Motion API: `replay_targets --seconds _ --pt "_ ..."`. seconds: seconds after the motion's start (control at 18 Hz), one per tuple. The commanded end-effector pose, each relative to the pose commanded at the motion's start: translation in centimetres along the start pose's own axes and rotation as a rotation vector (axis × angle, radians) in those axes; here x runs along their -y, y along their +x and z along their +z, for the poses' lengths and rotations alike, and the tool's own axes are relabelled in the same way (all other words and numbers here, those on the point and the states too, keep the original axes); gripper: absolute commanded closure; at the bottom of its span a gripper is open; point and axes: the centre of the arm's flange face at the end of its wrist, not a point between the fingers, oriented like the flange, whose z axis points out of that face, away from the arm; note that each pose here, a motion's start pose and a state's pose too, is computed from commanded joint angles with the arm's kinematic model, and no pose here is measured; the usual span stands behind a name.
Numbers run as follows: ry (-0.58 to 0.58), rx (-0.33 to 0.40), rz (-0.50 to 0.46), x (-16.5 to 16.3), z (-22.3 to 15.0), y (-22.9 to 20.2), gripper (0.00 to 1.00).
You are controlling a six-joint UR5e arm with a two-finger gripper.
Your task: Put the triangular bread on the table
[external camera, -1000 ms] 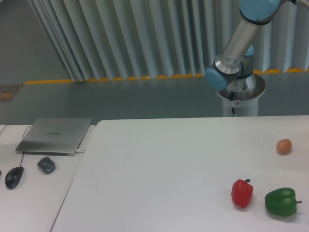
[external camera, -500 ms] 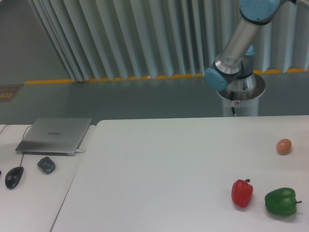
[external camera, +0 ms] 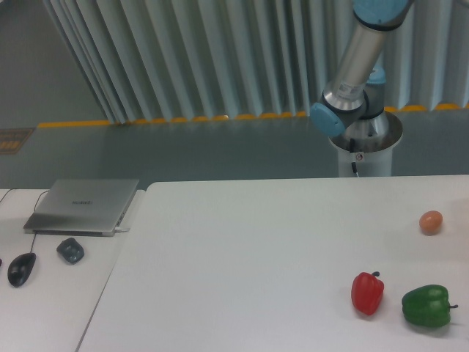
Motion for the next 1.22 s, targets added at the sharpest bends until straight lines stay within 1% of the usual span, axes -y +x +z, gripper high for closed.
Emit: replay_targets --seconds 0.28,0.39,0.5,0.61,0.67,0.72,0.94,1.22 --pt "0.009 -0.021 0.012 3.0 -1.6 1.3 0.79" --pt "0.011 -0.021 0.011 4.9 -1.9 1.8 0.79" --pt "0.014 -0.028 -0.001 8.5 -1.8 2.8 0.78" --pt "0.019 -0.04 0.032 12.5 -1.5 3.8 0.78" --pt "0.021 -0.04 0.037 13.7 -1.5 4.3 0.77" --pt "0.037 -0.045 0.038 15.8 -1.3 5.1 0.76" --pt "0.052 -0.065 0.094 20.8 -0.8 7.9 0.75" --pt "0.05 -0.088 0.078 26.8 0.1 10.7 0.72"
